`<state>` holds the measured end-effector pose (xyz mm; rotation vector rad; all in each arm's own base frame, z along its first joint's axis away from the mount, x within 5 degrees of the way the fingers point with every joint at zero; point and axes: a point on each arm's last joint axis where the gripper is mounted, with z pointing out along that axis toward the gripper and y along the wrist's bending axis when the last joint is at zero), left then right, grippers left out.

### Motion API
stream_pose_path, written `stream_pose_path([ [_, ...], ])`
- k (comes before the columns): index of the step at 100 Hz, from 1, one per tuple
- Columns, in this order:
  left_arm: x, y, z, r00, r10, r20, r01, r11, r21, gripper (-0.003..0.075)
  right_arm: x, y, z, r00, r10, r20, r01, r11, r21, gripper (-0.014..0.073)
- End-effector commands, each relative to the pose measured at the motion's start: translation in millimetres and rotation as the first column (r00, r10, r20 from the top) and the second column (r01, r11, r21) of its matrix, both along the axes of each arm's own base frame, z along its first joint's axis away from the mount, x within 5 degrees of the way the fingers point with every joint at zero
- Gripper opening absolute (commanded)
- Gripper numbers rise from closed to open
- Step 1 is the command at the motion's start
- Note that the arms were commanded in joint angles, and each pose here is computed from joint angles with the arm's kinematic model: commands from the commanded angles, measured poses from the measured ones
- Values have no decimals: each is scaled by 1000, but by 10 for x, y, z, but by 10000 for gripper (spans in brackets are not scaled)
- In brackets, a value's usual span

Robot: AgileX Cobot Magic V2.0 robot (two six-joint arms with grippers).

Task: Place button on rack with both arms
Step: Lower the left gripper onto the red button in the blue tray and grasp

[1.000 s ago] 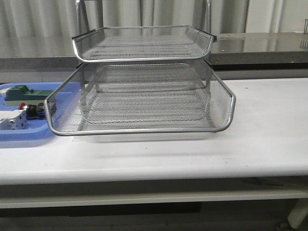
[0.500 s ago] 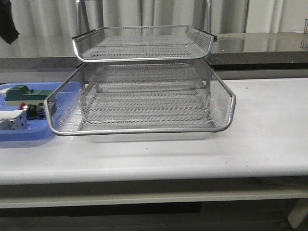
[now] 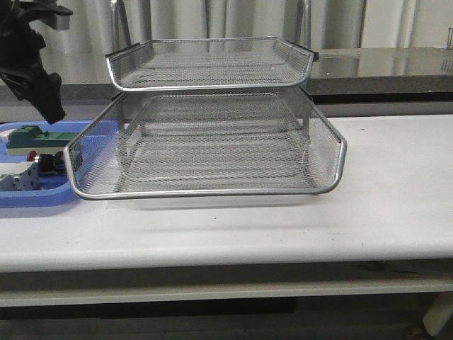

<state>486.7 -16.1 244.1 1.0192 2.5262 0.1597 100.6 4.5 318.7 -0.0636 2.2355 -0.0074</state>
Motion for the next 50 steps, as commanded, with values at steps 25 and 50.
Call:
stream_pose_path([
  [25,99,-35,1,994,-95,44,93,995,45,663,35,-8,150,995,-2,100,2,1000,-7,-68],
  [50,155,-47,-123,992,-121,47,118,991,58,663,35,-8,150,995,-2,100,2,1000,-7,-68],
])
